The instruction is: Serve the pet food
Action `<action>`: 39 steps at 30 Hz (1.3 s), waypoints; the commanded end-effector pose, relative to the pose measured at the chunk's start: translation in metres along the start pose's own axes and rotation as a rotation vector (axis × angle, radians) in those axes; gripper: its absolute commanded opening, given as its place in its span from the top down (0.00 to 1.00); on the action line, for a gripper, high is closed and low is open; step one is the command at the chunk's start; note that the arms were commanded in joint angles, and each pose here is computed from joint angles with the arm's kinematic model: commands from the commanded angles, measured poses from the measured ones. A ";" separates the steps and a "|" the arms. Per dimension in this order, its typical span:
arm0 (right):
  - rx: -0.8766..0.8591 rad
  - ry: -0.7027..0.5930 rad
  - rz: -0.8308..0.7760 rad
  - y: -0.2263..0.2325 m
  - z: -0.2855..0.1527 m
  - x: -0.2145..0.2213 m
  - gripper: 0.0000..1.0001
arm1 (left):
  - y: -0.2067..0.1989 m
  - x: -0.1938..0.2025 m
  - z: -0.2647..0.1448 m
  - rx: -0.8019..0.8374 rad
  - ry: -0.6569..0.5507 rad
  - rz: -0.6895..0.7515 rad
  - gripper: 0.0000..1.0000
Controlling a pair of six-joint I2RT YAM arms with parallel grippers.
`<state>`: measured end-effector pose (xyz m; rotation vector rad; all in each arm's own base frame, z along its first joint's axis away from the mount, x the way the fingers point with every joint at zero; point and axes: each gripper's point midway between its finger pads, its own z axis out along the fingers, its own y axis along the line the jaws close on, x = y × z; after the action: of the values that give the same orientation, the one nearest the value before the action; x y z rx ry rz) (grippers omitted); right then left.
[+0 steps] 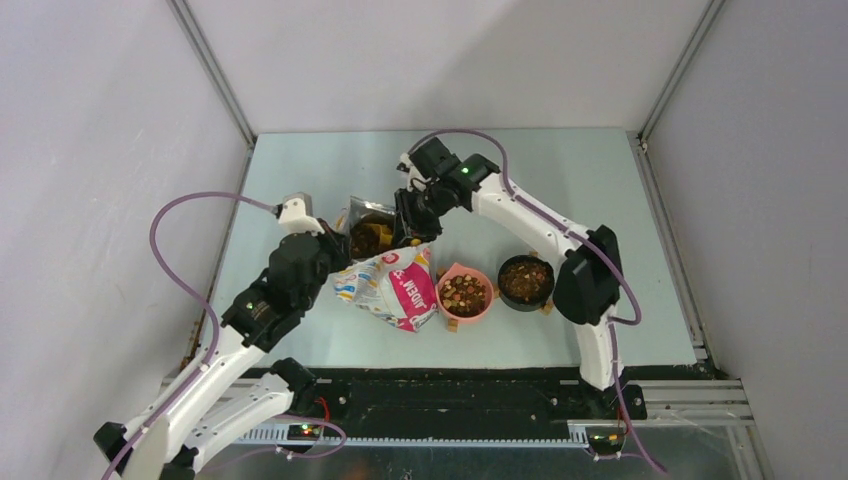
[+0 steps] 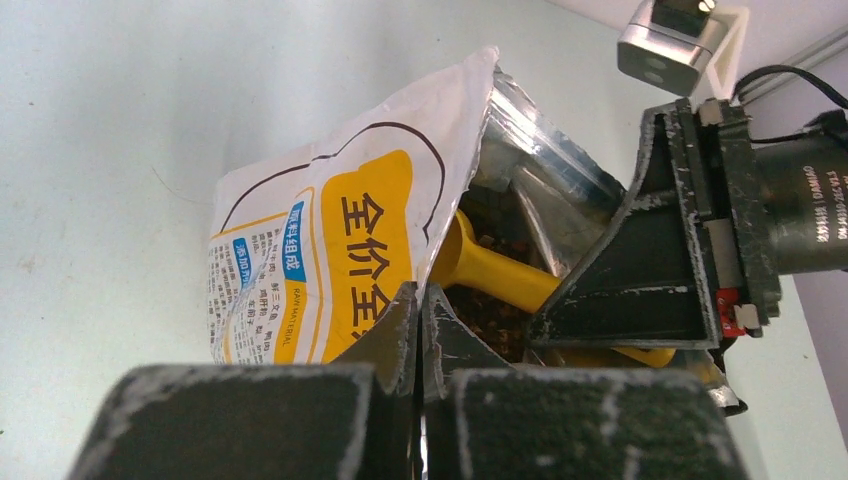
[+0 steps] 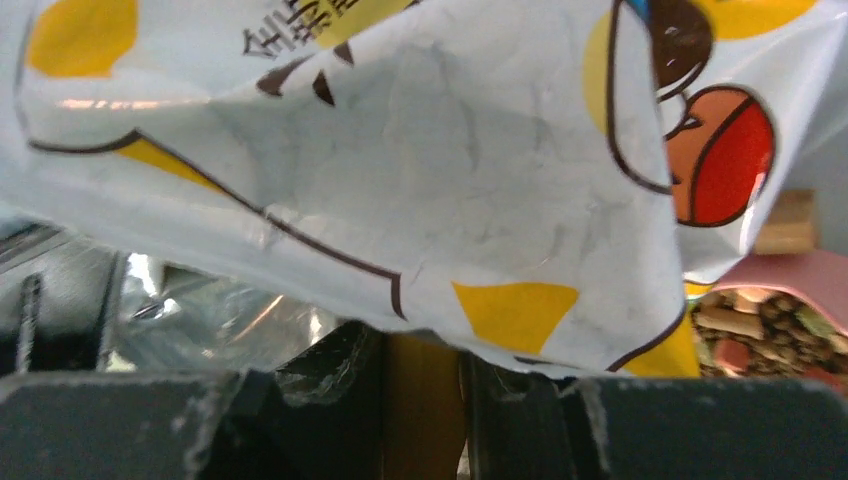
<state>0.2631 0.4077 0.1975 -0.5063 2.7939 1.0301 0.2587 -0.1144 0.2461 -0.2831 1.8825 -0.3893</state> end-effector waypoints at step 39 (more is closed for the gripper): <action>-0.619 -0.410 0.084 0.069 -0.140 0.055 1.00 | 0.005 0.000 -0.001 -0.011 -0.010 0.018 1.00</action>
<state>0.1921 0.3570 0.3015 -0.1696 2.2770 1.7157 0.2592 -0.1116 0.2505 -0.2950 1.8622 -0.3866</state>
